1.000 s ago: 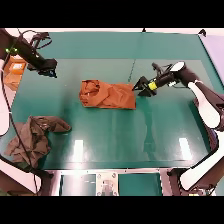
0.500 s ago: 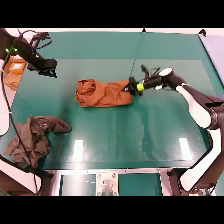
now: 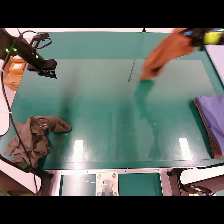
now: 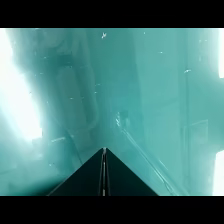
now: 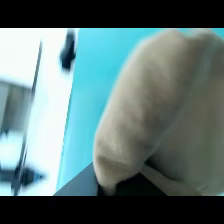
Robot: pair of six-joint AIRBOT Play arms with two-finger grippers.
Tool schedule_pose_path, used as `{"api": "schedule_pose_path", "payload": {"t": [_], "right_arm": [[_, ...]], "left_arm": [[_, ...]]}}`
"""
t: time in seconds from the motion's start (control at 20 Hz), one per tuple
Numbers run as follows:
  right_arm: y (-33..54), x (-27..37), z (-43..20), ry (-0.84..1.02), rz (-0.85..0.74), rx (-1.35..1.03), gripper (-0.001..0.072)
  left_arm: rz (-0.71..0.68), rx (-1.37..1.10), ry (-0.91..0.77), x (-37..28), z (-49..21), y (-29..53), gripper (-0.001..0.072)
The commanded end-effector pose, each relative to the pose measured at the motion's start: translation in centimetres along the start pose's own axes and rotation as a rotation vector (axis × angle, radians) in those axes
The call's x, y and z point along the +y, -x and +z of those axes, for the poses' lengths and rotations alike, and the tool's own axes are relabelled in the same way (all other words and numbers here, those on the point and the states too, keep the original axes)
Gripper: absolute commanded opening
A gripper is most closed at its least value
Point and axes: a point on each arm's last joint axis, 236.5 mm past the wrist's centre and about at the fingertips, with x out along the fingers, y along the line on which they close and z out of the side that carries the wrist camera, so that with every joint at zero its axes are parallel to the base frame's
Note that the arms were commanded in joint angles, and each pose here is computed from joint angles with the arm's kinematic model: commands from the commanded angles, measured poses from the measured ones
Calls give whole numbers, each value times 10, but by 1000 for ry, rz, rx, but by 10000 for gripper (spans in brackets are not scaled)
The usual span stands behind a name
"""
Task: Fold the shirts.
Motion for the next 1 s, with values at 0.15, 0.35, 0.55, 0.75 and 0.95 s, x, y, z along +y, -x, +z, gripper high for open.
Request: {"api": "schedule_pose_path", "payload": {"t": [0.15,0.35,0.55,0.75,0.95], "right_arm": [[209,-147,36,-248,-435,-257,19],[308,-224,-28,-450,-741,-205,19],[364,-257,-107,-704,-1031,-69,19],[367,-267,-155,-837,-1126,5,19],[361,-295,-225,-991,-1205,211,129]], "left_arm": [[-6,3,16,-2,-1,0,28],[-34,-1,17,-9,0,0,27],[-47,-4,30,-12,1,0,27],[-54,7,26,-14,-1,0,27],[-55,9,26,-14,-2,0,27]]}}
